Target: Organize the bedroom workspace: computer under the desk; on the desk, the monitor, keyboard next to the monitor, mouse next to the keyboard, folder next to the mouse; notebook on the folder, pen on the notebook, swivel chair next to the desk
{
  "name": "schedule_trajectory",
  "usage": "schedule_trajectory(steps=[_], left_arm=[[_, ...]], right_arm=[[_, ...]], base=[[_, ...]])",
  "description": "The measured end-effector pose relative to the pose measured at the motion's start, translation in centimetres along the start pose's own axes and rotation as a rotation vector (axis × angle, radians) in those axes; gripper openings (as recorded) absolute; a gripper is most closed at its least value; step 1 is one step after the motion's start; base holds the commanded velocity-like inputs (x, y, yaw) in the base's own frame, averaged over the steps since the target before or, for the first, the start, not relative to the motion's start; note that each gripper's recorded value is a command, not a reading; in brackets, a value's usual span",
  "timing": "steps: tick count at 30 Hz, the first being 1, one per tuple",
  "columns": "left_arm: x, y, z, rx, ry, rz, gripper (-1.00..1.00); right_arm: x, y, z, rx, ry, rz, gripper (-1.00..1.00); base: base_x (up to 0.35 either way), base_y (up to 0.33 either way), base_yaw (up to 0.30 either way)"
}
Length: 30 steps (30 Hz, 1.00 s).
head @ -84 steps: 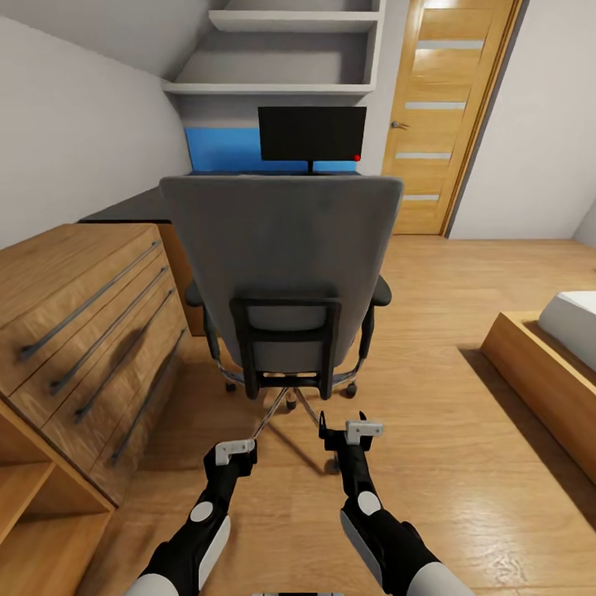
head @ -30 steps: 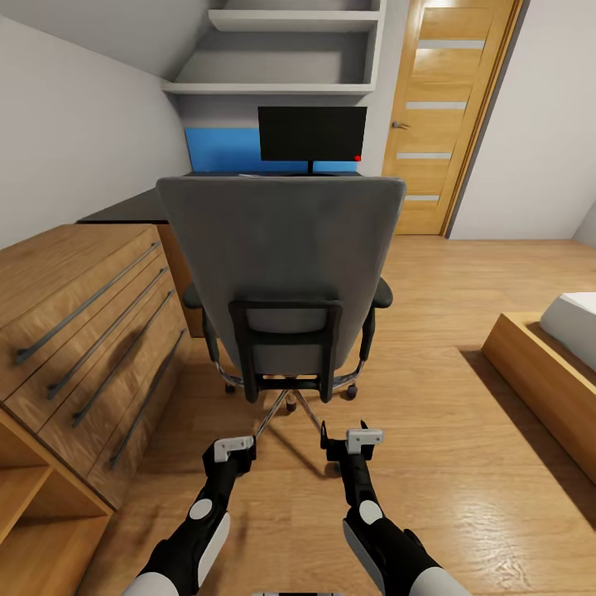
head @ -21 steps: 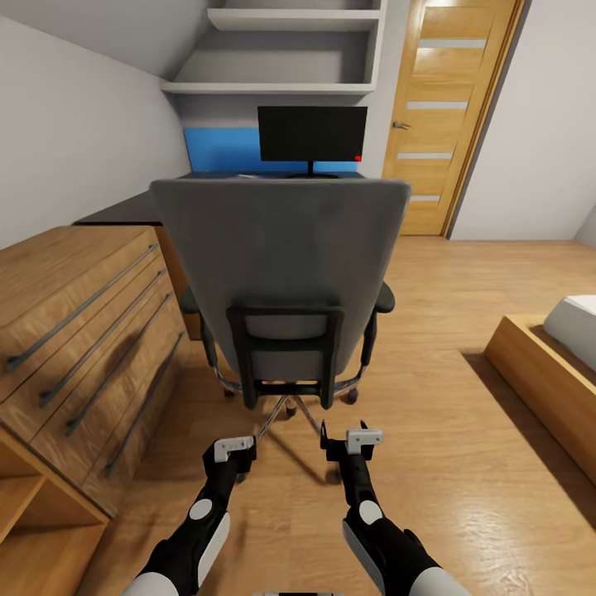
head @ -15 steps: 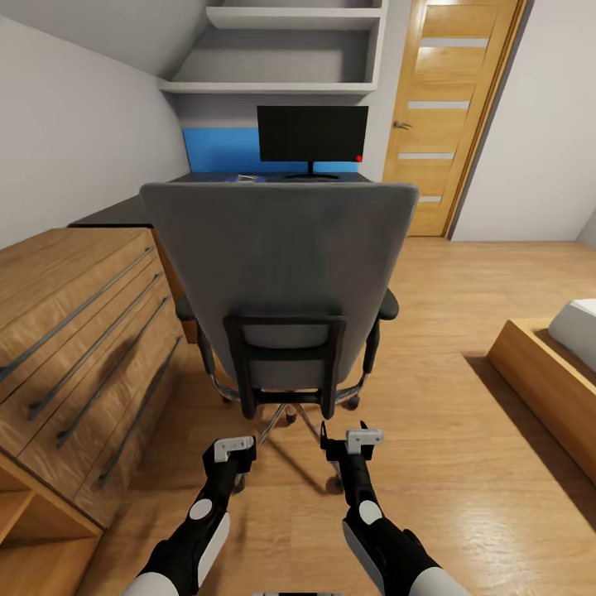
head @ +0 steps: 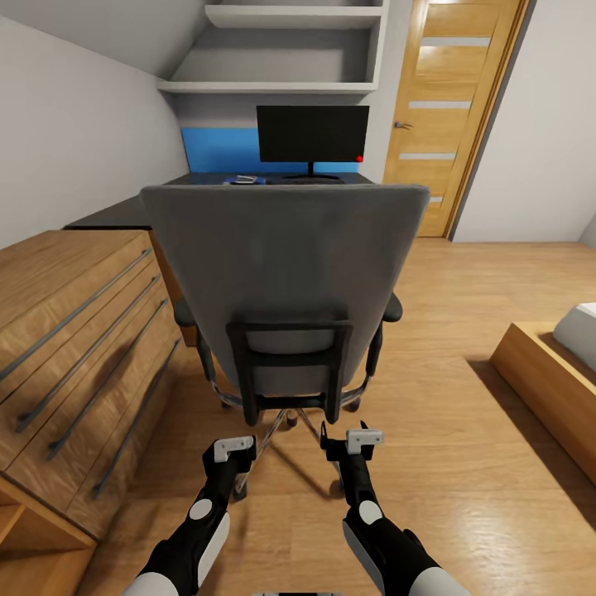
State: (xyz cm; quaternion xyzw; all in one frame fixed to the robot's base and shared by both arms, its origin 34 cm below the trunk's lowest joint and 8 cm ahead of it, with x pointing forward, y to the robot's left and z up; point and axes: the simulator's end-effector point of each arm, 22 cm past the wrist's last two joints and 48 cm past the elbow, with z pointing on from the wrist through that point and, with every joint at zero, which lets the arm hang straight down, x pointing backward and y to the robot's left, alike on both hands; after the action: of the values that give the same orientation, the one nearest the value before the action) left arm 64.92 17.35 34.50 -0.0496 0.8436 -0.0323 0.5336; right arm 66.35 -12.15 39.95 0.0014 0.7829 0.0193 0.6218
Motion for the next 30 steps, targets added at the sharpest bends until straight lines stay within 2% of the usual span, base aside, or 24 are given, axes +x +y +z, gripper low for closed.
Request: schedule_trajectory(steps=[30], left_arm=[[0.0, -0.29, -0.01, 0.01, -0.001, 0.005, 1.0]], right_arm=[[-0.01, -0.01, 0.01, -0.001, 0.0, -0.002, 1.0]], base=[[0.002, 0.0, 0.0]])
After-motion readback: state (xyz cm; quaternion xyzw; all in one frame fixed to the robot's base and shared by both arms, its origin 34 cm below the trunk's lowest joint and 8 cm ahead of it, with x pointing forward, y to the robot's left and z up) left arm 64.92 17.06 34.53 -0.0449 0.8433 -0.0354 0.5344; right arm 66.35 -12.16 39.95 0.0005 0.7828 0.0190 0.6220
